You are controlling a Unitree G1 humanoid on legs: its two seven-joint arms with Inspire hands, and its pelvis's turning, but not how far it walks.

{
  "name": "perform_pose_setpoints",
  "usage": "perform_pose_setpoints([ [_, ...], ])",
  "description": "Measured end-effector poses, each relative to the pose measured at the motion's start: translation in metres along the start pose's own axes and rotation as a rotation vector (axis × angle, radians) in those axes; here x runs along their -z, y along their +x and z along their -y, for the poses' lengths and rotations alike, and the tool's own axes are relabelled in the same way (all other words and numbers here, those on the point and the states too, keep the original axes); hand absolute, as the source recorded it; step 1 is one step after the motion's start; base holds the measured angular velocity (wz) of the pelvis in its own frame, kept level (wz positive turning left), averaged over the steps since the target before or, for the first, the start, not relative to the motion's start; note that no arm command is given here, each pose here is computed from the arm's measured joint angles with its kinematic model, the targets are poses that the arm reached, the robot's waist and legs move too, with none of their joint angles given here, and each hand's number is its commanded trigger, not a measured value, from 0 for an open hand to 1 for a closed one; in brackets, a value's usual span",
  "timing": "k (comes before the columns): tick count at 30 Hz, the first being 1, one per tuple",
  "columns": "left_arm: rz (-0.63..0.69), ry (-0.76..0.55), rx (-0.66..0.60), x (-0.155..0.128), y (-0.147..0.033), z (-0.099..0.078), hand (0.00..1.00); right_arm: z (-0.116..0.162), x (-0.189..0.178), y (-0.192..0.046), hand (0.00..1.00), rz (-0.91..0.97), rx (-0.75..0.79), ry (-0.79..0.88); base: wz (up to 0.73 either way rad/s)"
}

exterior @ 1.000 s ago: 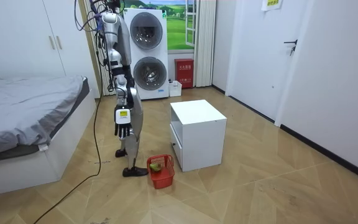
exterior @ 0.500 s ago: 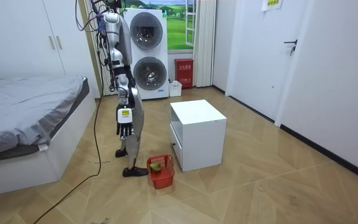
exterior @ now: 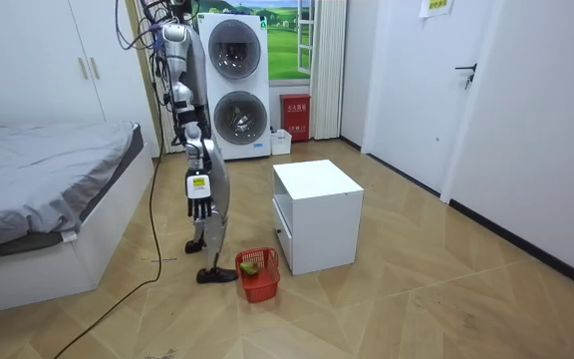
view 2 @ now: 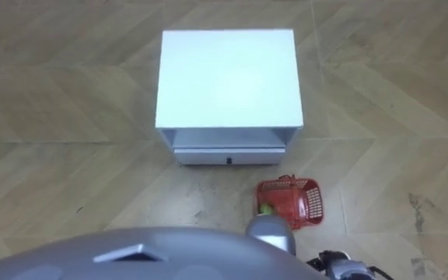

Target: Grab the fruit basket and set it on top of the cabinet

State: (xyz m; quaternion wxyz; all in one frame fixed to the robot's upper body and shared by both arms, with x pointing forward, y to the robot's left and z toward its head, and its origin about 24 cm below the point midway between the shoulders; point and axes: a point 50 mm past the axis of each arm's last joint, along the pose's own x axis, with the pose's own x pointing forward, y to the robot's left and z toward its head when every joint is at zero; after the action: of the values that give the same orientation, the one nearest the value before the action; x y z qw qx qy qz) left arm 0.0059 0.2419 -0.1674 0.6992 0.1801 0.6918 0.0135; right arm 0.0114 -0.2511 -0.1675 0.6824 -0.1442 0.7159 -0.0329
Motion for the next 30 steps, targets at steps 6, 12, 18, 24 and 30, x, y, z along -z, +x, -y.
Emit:
perform_pose_setpoints([
  [6, 0.016, -0.007, -0.039, 0.002, 0.000, -0.015, 0.00, 0.019, -0.018, -0.002, 0.00, 0.062, 0.098, 0.170, 0.12],
  [12, 0.081, -0.065, -0.144, -0.025, -0.001, -0.048, 0.00, 0.016, -0.128, -0.026, 0.00, 0.396, 0.098, 0.217, -0.21],
  [18, 0.268, -0.063, -0.206, -0.094, -0.008, -0.057, 0.00, 0.049, -0.162, -0.045, 0.00, 0.528, 0.215, 0.345, 0.23],
  [24, 0.247, -0.098, -0.225, -0.082, -0.005, -0.054, 0.00, 0.060, -0.190, -0.067, 0.00, 0.685, 0.275, 0.396, 0.15],
  [30, 0.193, -0.105, -0.285, -0.054, -0.002, -0.054, 0.00, 0.072, -0.205, -0.084, 0.00, 0.780, 0.324, 0.493, -0.07],
])
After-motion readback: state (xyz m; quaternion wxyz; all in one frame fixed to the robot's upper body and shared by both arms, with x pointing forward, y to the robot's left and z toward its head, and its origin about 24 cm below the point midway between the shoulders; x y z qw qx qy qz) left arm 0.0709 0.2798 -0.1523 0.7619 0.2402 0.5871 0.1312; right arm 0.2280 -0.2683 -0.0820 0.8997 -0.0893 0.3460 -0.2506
